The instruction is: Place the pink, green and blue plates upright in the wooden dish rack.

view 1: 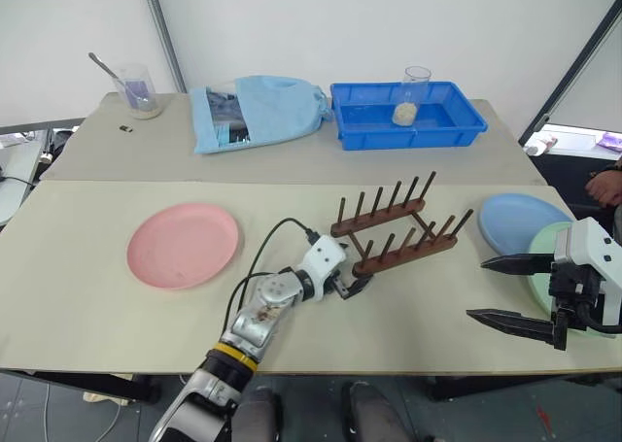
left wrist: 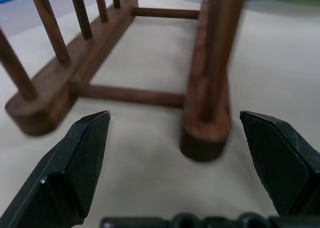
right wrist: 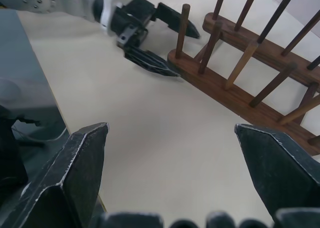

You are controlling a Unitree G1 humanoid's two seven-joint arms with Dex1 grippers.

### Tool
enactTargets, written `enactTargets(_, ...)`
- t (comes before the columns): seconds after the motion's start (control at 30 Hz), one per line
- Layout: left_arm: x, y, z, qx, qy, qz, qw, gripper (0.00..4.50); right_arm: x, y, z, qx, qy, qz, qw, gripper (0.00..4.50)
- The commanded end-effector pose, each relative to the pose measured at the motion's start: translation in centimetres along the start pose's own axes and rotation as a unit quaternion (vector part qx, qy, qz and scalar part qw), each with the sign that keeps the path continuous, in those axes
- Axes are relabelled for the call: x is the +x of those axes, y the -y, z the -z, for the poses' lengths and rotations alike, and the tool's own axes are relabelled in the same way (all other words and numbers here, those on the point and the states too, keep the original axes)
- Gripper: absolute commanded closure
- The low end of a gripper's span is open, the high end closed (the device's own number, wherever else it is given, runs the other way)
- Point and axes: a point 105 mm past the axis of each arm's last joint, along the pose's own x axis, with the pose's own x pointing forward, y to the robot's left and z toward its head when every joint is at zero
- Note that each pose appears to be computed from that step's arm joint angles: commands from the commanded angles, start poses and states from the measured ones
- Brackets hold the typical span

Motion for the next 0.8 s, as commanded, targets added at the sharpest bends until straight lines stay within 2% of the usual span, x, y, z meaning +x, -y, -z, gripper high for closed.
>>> enactTargets(0.03,0.8,0.8,0.4,-0.002,-0.002,0.009,1.0,1.32,-0.4,-0.2,-0.9,-0.013,0.014,0.009,1.0,0.0)
enactTargets(0.13,0.8,0.9,0.5,0.001,-0.002,0.017,1.0,2.84,-0.5,-0.4,-0.8,-0.013,0.015,0.011,1.0,0.0)
enactTargets(0.2,0.4,0.6,0.5,0.003,-0.002,0.017,1.0,3.62,-0.5,-0.5,-0.7,-0.012,0.015,0.012,1.0,0.0)
enactTargets(0.3,-0.6,0.4,0.2,0.012,0.006,0.044,0.999,3.63,-0.7,-0.8,-0.5,-0.011,0.013,0.018,1.0,0.0)
enactTargets(0.5,-2.7,1.9,-1.3,0.059,0.025,0.184,0.981,3.63,-1.8,-2.0,0.6,-0.001,-0.013,0.033,0.999,0.0)
enactTargets(0.63,-1.9,1.9,-1.7,0.077,0.028,0.232,0.969,3.63,-2.6,-2.6,2.0,0.0,-0.044,0.049,0.998,0.0)
enactTargets(0.8,-0.1,2.3,-1.6,0.093,0.019,0.265,0.96,3.63,-2.6,-3.2,2.5,0.006,-0.048,0.057,0.997,0.0)
